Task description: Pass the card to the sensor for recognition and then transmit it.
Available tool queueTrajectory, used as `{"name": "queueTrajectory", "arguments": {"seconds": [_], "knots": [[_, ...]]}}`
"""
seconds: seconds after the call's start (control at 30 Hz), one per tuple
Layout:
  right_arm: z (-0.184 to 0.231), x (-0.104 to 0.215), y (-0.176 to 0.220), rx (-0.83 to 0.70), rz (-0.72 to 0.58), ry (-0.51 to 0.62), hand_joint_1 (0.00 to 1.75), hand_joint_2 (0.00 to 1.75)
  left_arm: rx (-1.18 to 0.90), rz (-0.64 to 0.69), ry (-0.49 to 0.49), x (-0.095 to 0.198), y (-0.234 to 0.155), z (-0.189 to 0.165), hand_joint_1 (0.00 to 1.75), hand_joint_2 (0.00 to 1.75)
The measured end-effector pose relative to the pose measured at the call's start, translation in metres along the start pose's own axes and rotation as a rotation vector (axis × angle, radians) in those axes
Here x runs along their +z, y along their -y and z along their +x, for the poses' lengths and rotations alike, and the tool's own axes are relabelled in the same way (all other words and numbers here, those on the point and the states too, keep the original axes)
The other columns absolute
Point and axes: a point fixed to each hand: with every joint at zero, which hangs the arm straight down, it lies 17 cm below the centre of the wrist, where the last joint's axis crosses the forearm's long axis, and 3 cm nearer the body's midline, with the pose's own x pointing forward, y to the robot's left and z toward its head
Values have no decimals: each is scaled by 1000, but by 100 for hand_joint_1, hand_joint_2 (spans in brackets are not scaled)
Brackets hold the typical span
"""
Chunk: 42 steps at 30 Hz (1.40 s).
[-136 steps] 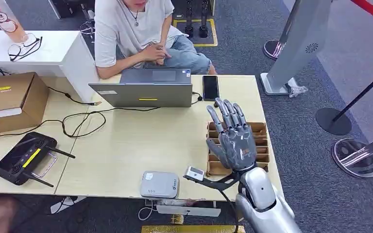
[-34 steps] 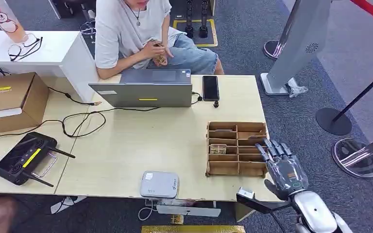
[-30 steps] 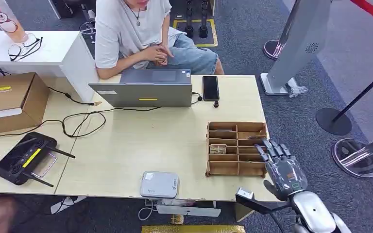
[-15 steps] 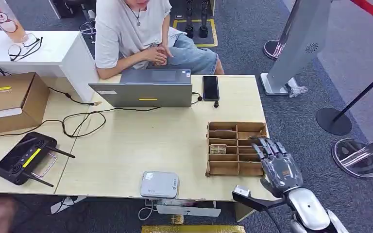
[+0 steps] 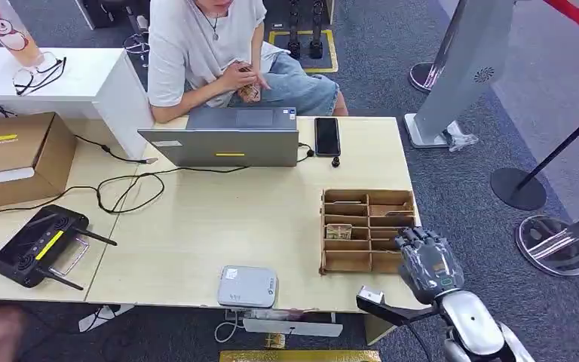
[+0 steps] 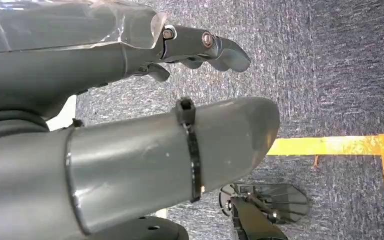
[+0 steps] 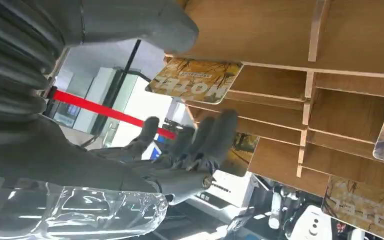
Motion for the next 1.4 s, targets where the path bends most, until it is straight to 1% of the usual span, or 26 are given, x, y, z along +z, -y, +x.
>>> {"name": "queueTrajectory", "arguments": {"seconds": [0.03,0.1,0.23,0.27,0.33,0.37,0.4,0.63,0.67,0.7,0.73,0.87,0.9,1.07,1.17,1.2,1.23,1.27,1.3,1.4], "knots": [[0,0,0,-1,1,1,82,175,0,0,0,0,0,0,0,0],[1,-1,-1,-2,2,1,77,175,0,0,0,0,0,0,0,0],[1,-1,-2,-3,4,1,80,175,0,0,0,0,0,0,0,0],[1,-1,-2,-3,4,2,77,175,0,0,0,0,0,0,0,0],[1,-1,-2,-4,5,1,84,175,0,0,0,0,0,0,0,0],[1,-1,-3,-4,5,1,84,175,0,0,0,0,0,0,0,0],[1,-1,-3,-5,5,2,80,175,0,0,0,0,0,0,0,0],[2,-2,-4,-8,7,1,96,175,0,0,-4,0,0,-1,0,0],[2,-3,-4,-9,7,1,94,175,0,1,-4,0,0,-1,0,0],[2,-3,-3,-9,6,0,96,175,0,0,-4,0,0,-1,0,0],[2,-3,-3,-9,7,0,93,175,0,0,-4,0,0,-1,0,0],[1,-3,-4,-9,8,-4,93,175,-2,0,-5,0,0,-1,0,0],[1,-3,-4,-9,6,-5,98,175,-2,0,-5,0,0,-1,0,0],[-2,-3,-3,-8,1,-15,96,175,-2,0,-5,0,0,-1,0,0],[-4,-3,-1,-7,-4,-23,105,175,-2,0,-5,0,0,-1,0,0],[-5,-3,-1,-5,-5,-25,112,175,-2,0,-5,0,0,-1,0,0],[-5,-3,-1,-1,-6,-27,138,175,-2,0,-5,0,0,-1,0,0],[-6,-3,-1,4,-7,-31,141,175,-3,0,-4,0,0,-1,0,0],[-6,-4,0,3,-8,-32,152,175,-3,0,-4,0,0,-1,0,0],[-6,-4,0,1,-11,-36,155,175,-2,0,-6,0,0,-1,0,0]]}}
